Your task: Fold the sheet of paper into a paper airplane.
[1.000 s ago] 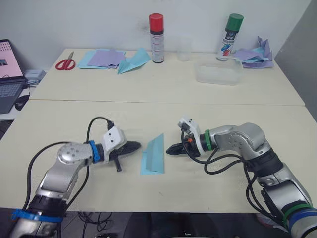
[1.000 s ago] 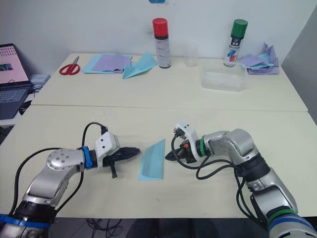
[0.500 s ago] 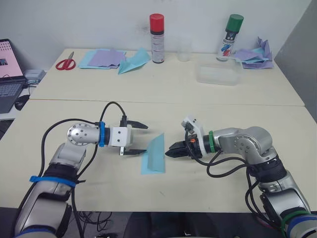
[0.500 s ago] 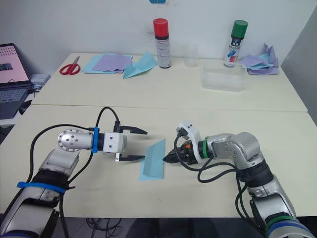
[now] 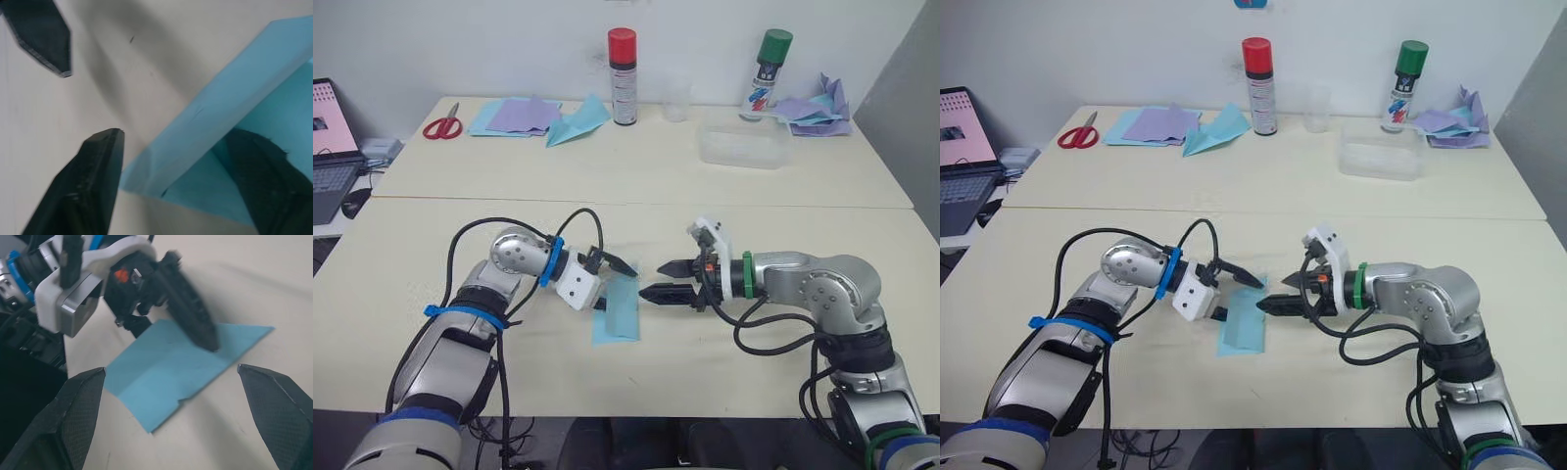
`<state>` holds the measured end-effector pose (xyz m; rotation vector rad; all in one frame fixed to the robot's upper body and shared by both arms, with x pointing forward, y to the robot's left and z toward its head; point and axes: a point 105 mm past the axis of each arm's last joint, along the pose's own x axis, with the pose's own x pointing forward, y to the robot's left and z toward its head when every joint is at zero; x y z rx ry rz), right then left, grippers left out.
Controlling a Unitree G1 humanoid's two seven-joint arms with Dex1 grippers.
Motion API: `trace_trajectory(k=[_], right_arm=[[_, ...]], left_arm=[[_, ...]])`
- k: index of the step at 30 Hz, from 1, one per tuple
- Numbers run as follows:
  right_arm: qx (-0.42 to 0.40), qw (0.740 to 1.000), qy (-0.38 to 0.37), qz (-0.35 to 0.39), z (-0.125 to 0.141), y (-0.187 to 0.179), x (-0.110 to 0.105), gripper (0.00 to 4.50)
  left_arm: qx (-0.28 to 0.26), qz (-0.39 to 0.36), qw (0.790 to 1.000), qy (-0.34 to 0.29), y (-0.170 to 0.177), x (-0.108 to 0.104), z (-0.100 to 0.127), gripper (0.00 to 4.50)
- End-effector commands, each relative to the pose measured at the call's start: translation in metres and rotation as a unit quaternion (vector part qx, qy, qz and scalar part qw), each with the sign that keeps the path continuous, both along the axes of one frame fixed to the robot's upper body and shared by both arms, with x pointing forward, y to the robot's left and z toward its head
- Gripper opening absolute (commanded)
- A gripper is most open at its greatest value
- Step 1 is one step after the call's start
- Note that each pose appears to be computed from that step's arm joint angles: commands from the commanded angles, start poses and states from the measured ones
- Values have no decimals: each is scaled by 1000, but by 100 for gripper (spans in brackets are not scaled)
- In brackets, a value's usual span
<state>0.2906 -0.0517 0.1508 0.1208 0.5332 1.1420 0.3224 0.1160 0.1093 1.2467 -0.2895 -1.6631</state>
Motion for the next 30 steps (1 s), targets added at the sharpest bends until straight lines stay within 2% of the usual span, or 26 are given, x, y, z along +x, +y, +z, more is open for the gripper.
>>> trace_trajectory(k=[1, 4, 7, 8, 10, 12, 16, 19, 24, 28, 30], right_arm=[[13, 1000, -25, -12, 11, -3, 0, 450], [15, 999, -26, -18, 9, -1, 0, 450], [12, 999, -36, -21, 7, 1, 1, 450], [5, 999, -45, -24, 6, -1, 2, 450], [-2, 998, -58, -31, 5, -3, 6, 450], [-6, 996, -76, -42, 5, -7, 9, 450], [-16, 990, -128, -56, 9, -15, 13, 450], [-3, 987, -142, -75, 10, -19, 16, 450], [-2, 985, -149, -88, 7, -20, 21, 450], [-10, 984, -159, -84, 5, -20, 24, 450], [-13, 983, -163, -81, 5, -19, 24, 450]], left_arm=[[5, -1, 1000, -9, 5, 2, 9, 207], [10, -8, 1000, -2, 9, -5, 8, 111], [8, 43, 999, 20, 16, -2, 6, 12], [10, 71, 997, 31, 19, -2, 4, 5], [10, 131, 990, 57, 23, -2, 3, 5], [10, 181, 980, 84, 25, -15, 7, 5], [-21, 340, 931, 129, 20, -29, 19, 5], [-22, 400, 904, 146, 12, -40, 3, 5], [-35, 445, 884, 140, -4, -40, -3, 5], [-30, 461, 878, 126, -3, -37, -4, 5], [-27, 460, 878, 128, -3, -40, -5, 54]])
